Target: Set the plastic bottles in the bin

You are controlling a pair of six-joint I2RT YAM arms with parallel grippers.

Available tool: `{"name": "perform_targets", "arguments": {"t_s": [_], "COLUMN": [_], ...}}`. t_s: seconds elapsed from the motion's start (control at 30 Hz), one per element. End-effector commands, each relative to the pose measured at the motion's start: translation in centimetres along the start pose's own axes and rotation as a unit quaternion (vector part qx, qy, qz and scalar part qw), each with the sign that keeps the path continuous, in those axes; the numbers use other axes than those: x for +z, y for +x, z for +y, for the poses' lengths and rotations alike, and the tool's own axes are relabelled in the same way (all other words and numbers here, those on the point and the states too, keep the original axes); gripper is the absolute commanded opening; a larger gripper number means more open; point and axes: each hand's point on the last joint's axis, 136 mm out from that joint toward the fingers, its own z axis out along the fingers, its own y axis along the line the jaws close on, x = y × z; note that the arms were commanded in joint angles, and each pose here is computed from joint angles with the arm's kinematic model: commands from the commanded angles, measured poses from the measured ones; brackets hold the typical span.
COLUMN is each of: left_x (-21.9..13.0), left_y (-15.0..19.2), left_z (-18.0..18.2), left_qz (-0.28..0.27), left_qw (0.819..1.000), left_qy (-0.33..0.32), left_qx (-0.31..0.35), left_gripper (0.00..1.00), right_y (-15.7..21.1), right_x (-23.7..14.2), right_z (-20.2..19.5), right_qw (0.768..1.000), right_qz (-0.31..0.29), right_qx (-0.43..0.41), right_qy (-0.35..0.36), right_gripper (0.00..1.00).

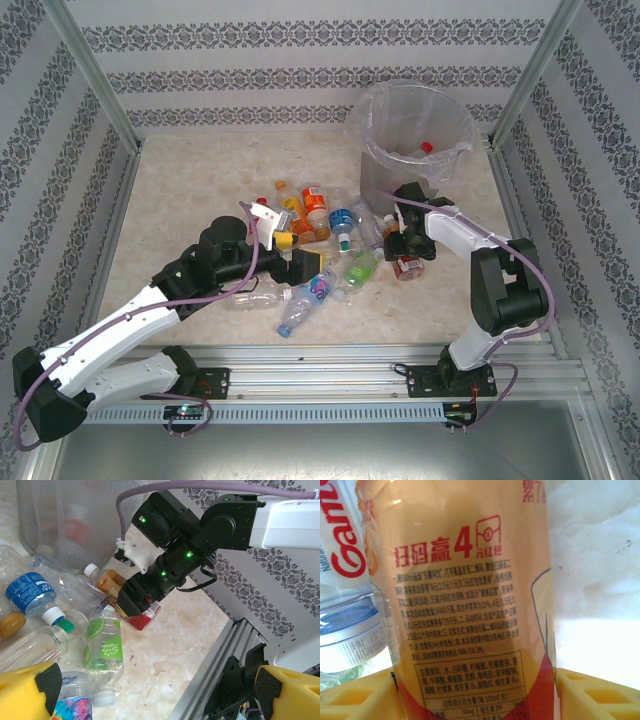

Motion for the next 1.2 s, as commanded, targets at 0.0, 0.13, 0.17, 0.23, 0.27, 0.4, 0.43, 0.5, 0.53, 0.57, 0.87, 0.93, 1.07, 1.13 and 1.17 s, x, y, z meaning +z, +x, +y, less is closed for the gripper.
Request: {"name": "perform_targets", "arguments": {"t_s": [0.0,0.13,0.17,0.23,0.27,0.4,0.43,0.5,0.53,0.57,0.87,0.93,1.07,1.13,1.17], "left_x": [-0.1,-0.1,-0.1,-0.1,-0.1,-0.3,-0.3,-0.4,-0.5,-0.5,-0.9,-1.1,-1.7,-2.0,-2.2], "left_y": [-0.6,-0.6,-0.6,-0.6,-0.7,-1.3,-1.4,-1.7,-2.0,-2.2,-3.9,-4.4,-5.8,-6.5,-6.9], "left_z": [-1.3,-1.2,-1.2,-1.1,-1.1,-1.4,-1.5,-1.6,-1.8,-1.9,-2.9,-3.2,-4.0,-4.3,-4.5], "left_qz": [-0.01,-0.01,-0.011,-0.012,-0.014,-0.025,-0.029,-0.035,-0.04,-0.044,-0.079,-0.092,-0.117,-0.13,-0.137], "left_qw": [1.0,1.0,1.0,1.0,1.0,0.999,0.999,0.999,0.999,0.999,0.995,0.994,0.99,0.988,0.987], "left_qy": [0.022,0.018,0.018,0.016,0.017,0.021,0.023,0.026,0.029,0.031,0.053,0.058,0.074,0.08,0.082], "left_qx": [0.004,0.002,0.001,-0.001,-0.001,-0.005,-0.005,-0.006,-0.007,-0.007,-0.013,-0.017,-0.022,-0.025,-0.025], "left_gripper": [1.0,1.0,1.0,1.0,1.0,1.0,1.0,1.0,1.0,1.0,1.0,1.0,1.0,1.0,1.0], "right_y": [0.0,0.0,0.0,0.0,0.0,0.3,0.4,0.7,0.8,0.9,0.4,0.2,-0.4,-0.8,-1.1], "right_x": [-0.6,-1.4,-1.7,-2.3,-2.7,-4.6,-5.1,-6.2,-6.8,-7.3,-14.7,-16.6,-20.4,-22.4,-23.3], "right_z": [0.1,0.3,0.3,0.1,0.2,0.6,0.8,1.2,1.5,1.8,6.4,7.5,9.5,10.1,10.4], "right_qw": [1.0,1.0,1.0,1.0,0.999,0.999,0.999,0.998,0.998,0.997,0.983,0.977,0.96,0.95,0.946], "right_qz": [-0.002,-0.009,-0.012,-0.018,-0.022,-0.033,-0.037,-0.042,-0.047,-0.052,-0.135,-0.154,-0.19,-0.211,-0.224], "right_qx": [-0.011,-0.016,-0.017,-0.014,-0.015,-0.026,-0.032,-0.041,-0.046,-0.05,-0.075,-0.077,-0.083,-0.085,-0.086], "right_qy": [0.01,0.017,0.02,0.021,0.02,0.02,0.02,0.019,0.016,0.012,-0.097,-0.129,-0.189,-0.212,-0.221], "right_gripper": [0.65,0.64,0.64,0.63,0.63,0.62,0.62,0.62,0.62,0.62,0.62,0.62,0.62,0.62,0.62]}}
